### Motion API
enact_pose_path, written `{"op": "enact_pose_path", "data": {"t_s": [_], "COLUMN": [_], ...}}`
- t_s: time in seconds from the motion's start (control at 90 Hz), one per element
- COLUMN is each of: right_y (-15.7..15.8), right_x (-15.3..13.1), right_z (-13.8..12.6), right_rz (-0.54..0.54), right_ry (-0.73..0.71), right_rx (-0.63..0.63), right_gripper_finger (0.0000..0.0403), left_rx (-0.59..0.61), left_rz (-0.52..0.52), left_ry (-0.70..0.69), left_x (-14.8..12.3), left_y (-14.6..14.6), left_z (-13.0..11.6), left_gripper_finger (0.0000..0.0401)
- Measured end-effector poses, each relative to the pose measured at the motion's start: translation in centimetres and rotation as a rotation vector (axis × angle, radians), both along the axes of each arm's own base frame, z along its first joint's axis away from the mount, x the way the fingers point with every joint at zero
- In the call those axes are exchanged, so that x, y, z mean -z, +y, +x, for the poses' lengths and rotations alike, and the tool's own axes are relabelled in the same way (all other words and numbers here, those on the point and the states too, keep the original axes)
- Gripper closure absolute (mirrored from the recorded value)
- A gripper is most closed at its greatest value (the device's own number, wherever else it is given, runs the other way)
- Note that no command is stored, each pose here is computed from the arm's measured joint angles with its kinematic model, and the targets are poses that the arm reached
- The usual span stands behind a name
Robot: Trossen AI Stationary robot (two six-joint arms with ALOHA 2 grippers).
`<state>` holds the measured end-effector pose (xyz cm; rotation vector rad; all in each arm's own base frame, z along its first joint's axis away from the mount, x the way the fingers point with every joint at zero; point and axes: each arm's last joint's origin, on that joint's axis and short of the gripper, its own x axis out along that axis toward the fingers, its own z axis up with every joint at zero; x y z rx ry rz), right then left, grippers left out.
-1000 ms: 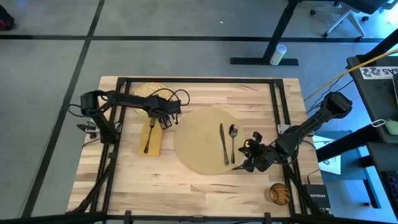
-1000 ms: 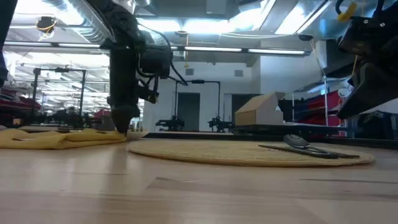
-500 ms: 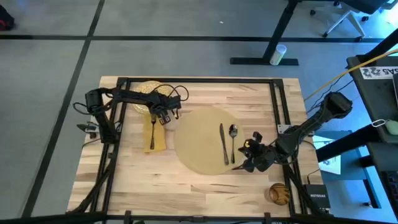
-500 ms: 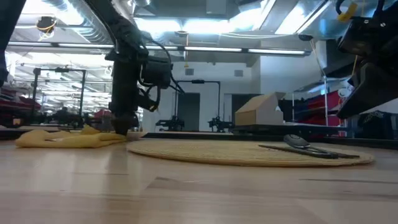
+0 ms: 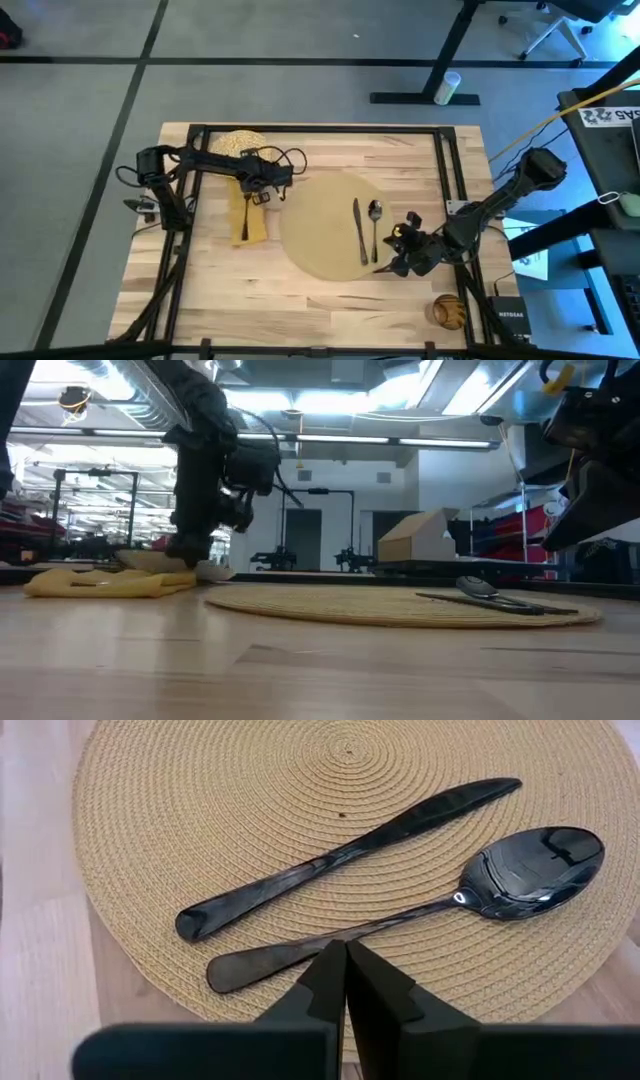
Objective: Set table place
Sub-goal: Put the yellow patterned plate on the woven mat
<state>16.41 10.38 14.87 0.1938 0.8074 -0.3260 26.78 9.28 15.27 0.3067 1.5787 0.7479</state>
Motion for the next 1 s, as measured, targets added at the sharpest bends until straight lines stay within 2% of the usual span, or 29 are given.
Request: {"op": "enact_pose_path", "data": {"t_s": [0.233, 0.567, 0.722, 0.844, 1.0], "right_y": [0.0, 0.0, 0.0, 0.0, 0.0], "right_x": [0.0, 0.0, 0.0, 0.0, 0.0], "right_z": [0.0, 0.0, 0.0, 0.0, 0.0], "right_rz": [-0.001, -0.002, -0.002, -0.005, -0.008], "right_ry": [0.001, -0.001, -0.001, -0.001, 0.000], "right_rx": [0.000, 0.001, 0.001, -0.002, -0.004], "right_gripper_finger": [0.0403, 0.0403, 0.0403, 0.0403, 0.0403], "left_rx": [0.063, 0.225, 0.310, 0.415, 0.512], "left_rz": [0.029, 0.082, 0.105, 0.180, 0.198], "left_ry": [-0.113, -0.230, -0.258, -0.271, -0.367], "left_x": [-3.1, -6.9, -7.8, -8.2, -8.6], "left_y": [-1.3, -5.1, -7.5, -10.0, -13.2], "left_z": [1.2, 3.5, 4.2, 4.7, 5.3], "left_gripper_finger": [0.0401, 0.0400, 0.0400, 0.0401, 0.0401]}}
